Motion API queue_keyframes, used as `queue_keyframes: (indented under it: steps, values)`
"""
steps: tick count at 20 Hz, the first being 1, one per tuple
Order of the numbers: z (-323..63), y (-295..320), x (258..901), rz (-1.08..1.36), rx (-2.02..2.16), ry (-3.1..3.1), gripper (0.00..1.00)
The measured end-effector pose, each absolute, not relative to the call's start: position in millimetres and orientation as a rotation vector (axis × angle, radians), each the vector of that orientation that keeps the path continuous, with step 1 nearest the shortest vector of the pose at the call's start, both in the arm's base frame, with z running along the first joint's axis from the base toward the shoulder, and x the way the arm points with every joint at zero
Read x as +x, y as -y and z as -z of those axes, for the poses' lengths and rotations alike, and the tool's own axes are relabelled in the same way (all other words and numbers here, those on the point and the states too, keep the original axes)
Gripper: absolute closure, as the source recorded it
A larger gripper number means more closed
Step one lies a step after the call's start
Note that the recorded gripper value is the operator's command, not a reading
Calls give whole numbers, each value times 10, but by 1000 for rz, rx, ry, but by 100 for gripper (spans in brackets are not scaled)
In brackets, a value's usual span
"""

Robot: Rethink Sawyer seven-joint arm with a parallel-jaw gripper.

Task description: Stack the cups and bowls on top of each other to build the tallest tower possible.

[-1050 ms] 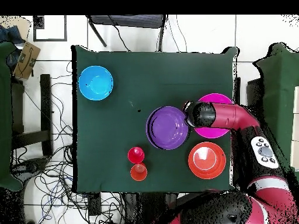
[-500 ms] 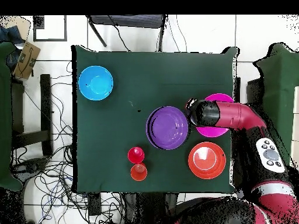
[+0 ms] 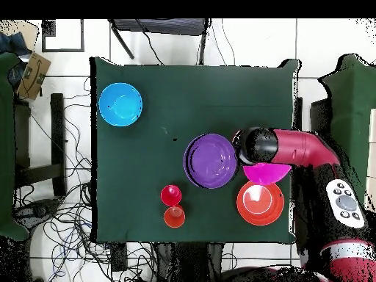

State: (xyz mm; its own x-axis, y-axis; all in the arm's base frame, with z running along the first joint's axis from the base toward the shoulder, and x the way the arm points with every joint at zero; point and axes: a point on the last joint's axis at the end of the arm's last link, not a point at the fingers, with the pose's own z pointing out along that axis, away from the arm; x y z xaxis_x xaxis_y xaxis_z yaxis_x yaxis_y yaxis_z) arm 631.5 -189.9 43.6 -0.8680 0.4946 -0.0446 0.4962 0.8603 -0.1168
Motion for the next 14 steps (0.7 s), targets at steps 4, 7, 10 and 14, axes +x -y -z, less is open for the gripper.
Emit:
queue_keyframes:
  steps: [4,7,10,14]
  values:
    - [-730,1863,6275,240,831,-3076,100]
    - [-918,1836,6276,272,840,-3103,100]
    - [-1081,1796,6292,294,842,-3116,100]
    - [-1272,1730,6357,302,837,-3103,100]
